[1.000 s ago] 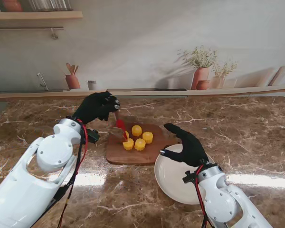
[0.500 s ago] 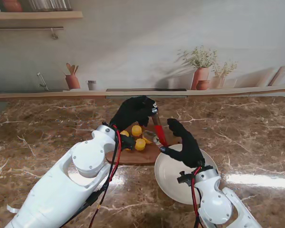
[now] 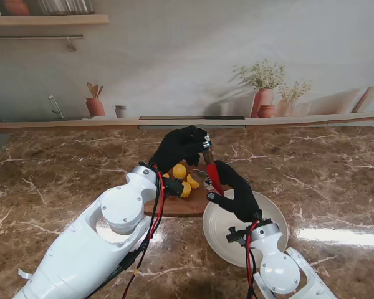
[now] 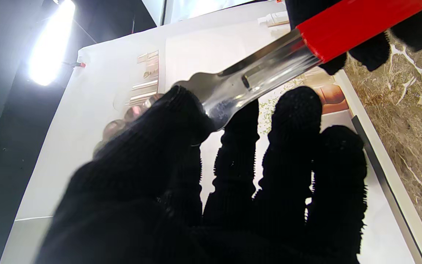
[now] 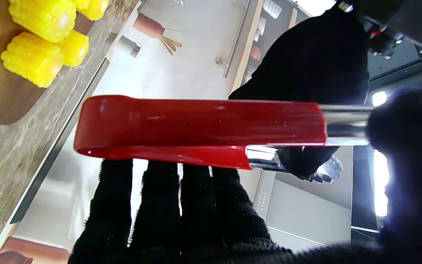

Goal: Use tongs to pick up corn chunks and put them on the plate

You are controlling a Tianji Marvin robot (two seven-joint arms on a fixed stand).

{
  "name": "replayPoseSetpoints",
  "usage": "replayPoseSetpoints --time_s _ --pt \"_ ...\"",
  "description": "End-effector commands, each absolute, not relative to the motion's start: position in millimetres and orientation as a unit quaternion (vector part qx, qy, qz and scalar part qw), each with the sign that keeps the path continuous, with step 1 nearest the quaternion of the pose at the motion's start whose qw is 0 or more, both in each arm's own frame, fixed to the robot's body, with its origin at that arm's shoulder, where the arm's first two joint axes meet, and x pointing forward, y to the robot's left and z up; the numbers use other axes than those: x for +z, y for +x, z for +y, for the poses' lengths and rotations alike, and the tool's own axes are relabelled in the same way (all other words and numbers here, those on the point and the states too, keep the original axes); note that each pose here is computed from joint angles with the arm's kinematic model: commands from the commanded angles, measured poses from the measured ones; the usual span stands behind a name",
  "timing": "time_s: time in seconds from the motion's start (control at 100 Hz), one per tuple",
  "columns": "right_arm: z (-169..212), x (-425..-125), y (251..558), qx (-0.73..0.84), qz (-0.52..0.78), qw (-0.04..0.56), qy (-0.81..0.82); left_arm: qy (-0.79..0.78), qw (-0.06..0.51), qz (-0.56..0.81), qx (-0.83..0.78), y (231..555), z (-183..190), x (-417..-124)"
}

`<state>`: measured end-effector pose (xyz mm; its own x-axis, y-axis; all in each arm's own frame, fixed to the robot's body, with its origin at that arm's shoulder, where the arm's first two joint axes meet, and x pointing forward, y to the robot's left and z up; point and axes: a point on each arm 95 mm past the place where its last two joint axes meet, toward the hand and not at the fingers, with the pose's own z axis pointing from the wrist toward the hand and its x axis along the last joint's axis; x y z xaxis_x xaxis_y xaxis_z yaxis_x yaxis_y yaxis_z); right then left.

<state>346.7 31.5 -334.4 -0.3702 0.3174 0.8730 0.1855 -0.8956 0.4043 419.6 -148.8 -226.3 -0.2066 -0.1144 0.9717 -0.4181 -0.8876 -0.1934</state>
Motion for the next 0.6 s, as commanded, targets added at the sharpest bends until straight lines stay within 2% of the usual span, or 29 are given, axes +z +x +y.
replayPoseSetpoints --time_s 0.0,0.59 --pt "37.0 -337.9 344.2 0.793 0.233 0.031 0.561 0.622 0.105 -0.211 0.746 418.5 -150.7 -227.8" --pt "46.1 -340.6 345.9 0.793 0.251 0.008 0.555 0.628 0.116 -0.203 0.743 417.3 -149.3 -233.4"
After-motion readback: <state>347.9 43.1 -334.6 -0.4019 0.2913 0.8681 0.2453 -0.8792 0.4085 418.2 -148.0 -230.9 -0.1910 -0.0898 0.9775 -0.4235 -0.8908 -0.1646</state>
